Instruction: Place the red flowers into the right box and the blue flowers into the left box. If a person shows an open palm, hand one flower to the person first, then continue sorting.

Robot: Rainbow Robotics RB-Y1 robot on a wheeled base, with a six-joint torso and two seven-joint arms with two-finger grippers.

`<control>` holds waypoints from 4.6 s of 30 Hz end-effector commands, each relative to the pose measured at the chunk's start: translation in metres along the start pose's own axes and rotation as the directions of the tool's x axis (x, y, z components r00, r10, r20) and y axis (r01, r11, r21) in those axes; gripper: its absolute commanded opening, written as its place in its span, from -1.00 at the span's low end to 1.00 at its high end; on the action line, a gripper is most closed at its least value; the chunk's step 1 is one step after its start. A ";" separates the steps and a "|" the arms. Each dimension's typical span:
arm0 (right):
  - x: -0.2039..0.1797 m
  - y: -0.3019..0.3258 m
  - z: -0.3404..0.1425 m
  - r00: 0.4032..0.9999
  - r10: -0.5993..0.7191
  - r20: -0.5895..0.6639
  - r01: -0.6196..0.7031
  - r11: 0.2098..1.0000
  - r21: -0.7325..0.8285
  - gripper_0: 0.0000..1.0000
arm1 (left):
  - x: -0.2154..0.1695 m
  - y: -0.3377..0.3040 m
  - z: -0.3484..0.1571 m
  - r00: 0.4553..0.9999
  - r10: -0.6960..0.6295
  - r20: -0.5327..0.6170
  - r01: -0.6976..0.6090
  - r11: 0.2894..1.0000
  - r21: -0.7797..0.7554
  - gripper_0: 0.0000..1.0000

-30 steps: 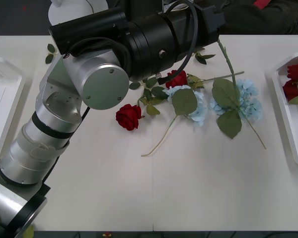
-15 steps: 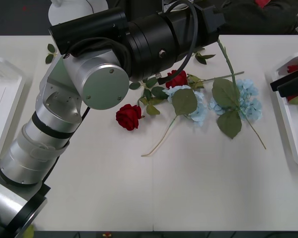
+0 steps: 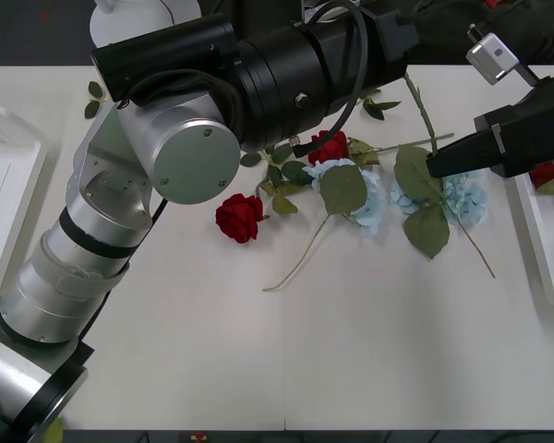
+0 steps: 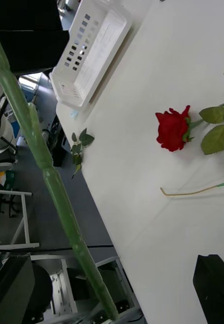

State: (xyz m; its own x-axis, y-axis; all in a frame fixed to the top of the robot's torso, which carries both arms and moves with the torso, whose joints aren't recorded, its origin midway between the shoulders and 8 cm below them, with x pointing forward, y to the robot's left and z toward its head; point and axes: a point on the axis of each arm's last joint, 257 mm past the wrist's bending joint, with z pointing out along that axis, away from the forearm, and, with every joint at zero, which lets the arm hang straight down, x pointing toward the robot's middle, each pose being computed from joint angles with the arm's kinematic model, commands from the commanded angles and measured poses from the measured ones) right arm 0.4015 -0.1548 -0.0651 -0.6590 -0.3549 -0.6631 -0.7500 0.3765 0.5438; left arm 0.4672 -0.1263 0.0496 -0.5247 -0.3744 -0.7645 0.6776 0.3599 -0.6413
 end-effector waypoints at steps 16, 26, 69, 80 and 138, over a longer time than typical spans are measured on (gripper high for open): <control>0.004 0.019 0.026 0.999 0.001 -0.036 -0.002 0.999 -0.035 -1.00 | 0.003 -0.017 0.004 1.000 0.002 0.008 -0.003 0.999 0.037 -1.00; 0.004 0.019 0.026 0.999 0.007 -0.037 -0.008 0.999 -0.034 -1.00 | 0.003 -0.017 0.004 1.000 0.002 0.008 -0.003 0.999 0.037 -0.99; 0.063 -0.153 -0.164 0.950 0.280 -0.141 -0.110 0.719 0.687 -1.00 | -0.028 0.023 -0.020 0.998 0.039 0.053 -0.036 0.998 -0.046 1.00; 0.119 -0.206 -0.316 0.906 0.420 -0.052 -0.132 0.396 0.909 -1.00 | -0.048 0.104 -0.029 0.993 0.110 0.030 -0.101 0.971 -0.217 1.00; 0.245 -0.233 -0.339 0.767 0.642 0.014 -0.253 0.282 0.925 0.68 | 0.006 0.306 -0.077 -0.169 -0.565 0.807 0.872 -0.468 -0.145 1.00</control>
State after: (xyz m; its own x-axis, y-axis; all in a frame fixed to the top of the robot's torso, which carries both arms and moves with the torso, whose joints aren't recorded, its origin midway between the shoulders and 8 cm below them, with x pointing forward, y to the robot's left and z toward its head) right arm 0.3837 -0.6364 -0.2079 -0.9913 -0.0780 -0.1062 -0.0560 0.9789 -0.1964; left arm 0.6244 0.0684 -0.1780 0.2222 -0.7659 0.6033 -0.8312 -0.4722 -0.2935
